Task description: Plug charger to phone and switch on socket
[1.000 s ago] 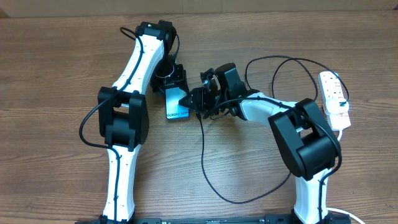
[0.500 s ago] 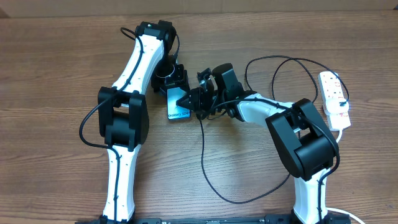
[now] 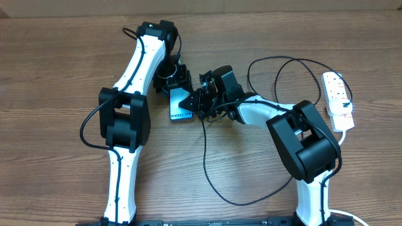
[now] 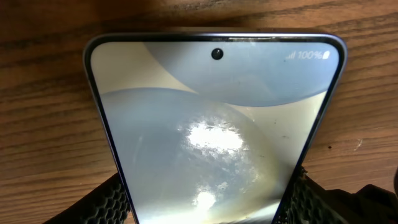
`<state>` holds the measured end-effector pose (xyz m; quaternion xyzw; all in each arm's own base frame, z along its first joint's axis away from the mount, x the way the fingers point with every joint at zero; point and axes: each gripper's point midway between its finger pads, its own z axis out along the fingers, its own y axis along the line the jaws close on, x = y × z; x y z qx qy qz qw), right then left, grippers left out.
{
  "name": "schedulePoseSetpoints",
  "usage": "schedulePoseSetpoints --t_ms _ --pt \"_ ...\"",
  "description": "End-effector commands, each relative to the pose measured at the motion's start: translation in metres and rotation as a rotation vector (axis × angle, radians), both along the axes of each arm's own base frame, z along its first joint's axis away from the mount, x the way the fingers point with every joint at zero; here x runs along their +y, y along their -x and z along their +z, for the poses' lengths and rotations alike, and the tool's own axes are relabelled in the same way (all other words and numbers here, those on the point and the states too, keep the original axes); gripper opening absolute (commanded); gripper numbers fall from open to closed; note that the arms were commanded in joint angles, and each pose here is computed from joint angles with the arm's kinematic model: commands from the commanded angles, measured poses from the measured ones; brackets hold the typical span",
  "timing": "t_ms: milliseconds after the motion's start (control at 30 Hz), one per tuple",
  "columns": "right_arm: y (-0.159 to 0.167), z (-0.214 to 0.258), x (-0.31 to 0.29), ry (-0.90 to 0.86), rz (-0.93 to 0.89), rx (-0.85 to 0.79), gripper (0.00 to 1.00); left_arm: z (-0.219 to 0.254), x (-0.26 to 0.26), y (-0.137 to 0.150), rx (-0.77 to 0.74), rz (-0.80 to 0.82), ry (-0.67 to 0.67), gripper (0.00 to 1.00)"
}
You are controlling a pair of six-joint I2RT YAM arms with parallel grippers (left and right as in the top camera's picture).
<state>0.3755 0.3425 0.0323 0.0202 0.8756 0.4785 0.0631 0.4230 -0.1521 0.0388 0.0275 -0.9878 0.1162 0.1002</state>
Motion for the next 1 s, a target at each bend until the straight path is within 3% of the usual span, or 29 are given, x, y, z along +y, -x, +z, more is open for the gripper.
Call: schedulePoseSetpoints --t_ms 0,233,367,467,667,967 --pt "0.005 -0.0039 0.0071 0.002 0.01 0.007 0.23 0.007 -0.009 -0.0046 -0.019 -0.016 0.048 0.63" --pt "0.0074 -0.0031 0.0089 -0.004 0.02 0.011 0.19 0.007 -0.0092 -0.0046 -0.019 -0.015 0.049 0.7" --pt "0.0065 -0.0019 0.0096 -0.008 0.02 0.004 0.09 0.007 -0.0092 -0.0046 -0.019 -0.015 0.049 0.75" --pt "0.0058 -0.0009 0.0101 -0.012 0.021 -0.001 0.04 0.007 -0.0091 -0.0045 -0.019 -0.015 0.049 0.84" --pt "0.0058 -0.0009 0.0101 -0.012 0.021 -0.001 0.04 0.0068 -0.009 -0.0046 -0.019 -0.015 0.048 1.0" --pt "0.0097 0.0039 0.0111 -0.042 0.061 -0.006 0.04 0.0077 -0.0031 -0.0043 -0.015 -0.022 0.053 1.0"
